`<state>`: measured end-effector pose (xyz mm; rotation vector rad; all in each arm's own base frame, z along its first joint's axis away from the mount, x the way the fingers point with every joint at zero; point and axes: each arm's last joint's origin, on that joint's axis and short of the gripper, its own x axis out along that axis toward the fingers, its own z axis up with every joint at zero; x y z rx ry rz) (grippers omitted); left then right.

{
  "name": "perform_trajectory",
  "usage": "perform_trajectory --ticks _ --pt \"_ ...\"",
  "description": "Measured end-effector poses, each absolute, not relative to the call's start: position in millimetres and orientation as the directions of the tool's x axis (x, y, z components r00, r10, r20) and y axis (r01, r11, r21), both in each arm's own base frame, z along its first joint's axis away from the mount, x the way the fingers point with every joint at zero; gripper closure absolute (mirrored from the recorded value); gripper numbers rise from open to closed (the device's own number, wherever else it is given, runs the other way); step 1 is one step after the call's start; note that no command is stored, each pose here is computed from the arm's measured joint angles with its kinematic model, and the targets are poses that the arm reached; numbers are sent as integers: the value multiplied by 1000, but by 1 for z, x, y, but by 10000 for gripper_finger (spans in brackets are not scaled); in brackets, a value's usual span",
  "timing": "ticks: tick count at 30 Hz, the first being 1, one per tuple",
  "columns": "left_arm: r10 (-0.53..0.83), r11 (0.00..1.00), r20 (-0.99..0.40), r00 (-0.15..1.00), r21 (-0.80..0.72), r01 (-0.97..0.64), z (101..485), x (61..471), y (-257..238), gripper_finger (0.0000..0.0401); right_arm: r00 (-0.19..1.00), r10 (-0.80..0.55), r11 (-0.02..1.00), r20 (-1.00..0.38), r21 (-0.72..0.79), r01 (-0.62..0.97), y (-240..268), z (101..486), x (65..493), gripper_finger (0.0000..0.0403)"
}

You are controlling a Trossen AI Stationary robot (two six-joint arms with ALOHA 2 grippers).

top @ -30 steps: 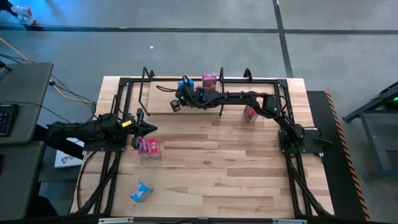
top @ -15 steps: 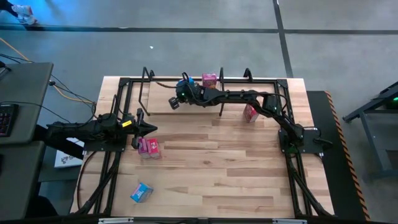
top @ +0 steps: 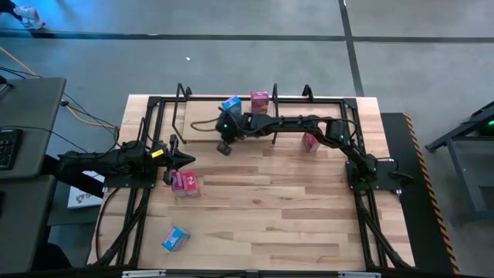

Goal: Stack cereal on shelf
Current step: Put the right blue cereal box on the shelf

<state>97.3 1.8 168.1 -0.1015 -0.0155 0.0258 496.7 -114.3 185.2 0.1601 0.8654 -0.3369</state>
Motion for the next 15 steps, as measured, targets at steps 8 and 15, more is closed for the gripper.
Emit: perform_trajectory --ticks 8,15 --pt "26 995 14 1000 -102 -25 168 97 2 396 445 -403 888 -800 -224 402 -115 180 487 403" --pt "27 995 15 1000 -101 -25 168 97 2 396 448 -480 851 -754 -276 447 -118 183 489 403"
